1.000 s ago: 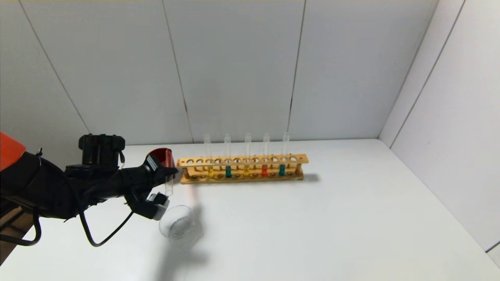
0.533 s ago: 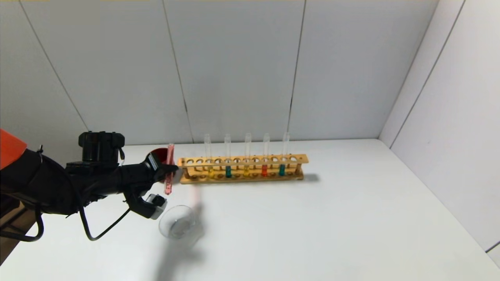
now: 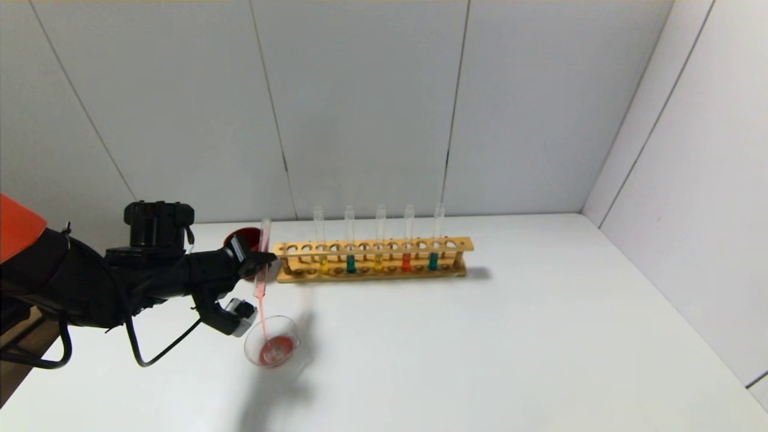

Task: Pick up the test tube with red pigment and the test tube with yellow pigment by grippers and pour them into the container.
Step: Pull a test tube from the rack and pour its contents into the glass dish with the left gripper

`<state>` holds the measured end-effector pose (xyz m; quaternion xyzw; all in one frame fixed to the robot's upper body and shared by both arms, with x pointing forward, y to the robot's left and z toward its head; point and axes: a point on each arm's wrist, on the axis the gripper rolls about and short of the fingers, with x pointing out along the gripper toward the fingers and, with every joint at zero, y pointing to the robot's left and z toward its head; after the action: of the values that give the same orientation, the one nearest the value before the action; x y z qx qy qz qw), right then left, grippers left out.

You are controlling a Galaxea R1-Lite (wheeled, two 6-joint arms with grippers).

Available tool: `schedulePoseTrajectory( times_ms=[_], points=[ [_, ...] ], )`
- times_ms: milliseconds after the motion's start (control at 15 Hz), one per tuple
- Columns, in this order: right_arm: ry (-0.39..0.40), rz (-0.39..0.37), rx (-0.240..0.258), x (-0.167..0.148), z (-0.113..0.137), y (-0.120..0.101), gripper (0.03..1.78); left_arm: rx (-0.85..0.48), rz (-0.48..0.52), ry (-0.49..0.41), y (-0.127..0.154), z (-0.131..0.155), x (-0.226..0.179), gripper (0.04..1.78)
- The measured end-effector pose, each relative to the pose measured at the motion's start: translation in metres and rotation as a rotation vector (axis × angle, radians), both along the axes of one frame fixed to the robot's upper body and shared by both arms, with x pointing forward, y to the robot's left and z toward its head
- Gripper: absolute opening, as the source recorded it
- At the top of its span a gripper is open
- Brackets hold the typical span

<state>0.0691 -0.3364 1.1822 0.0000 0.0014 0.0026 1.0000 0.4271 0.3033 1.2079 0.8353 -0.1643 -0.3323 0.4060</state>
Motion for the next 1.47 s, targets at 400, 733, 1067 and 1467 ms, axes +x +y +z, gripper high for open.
schedulePoseTrajectory(
  times_ms=[400, 733, 1067, 1467],
  points=[
    [0.0, 0.0, 0.0, 0.0, 0.0, 0.0, 1.75, 0.037, -0.028, -0.042, -0.001, 0.003, 0.002, 0.31],
    [0.0, 0.0, 0.0, 0.0, 0.0, 0.0, 1.75, 0.1, -0.067, -0.134, -0.002, 0.018, -0.004, 0.31],
    [0.0, 0.0, 0.0, 0.0, 0.0, 0.0, 1.75, 0.129, -0.083, -0.184, -0.003, 0.027, -0.009, 0.31],
    [0.0, 0.0, 0.0, 0.0, 0.0, 0.0, 1.75, 0.142, -0.096, -0.224, -0.005, 0.037, -0.013, 0.31]
  ],
)
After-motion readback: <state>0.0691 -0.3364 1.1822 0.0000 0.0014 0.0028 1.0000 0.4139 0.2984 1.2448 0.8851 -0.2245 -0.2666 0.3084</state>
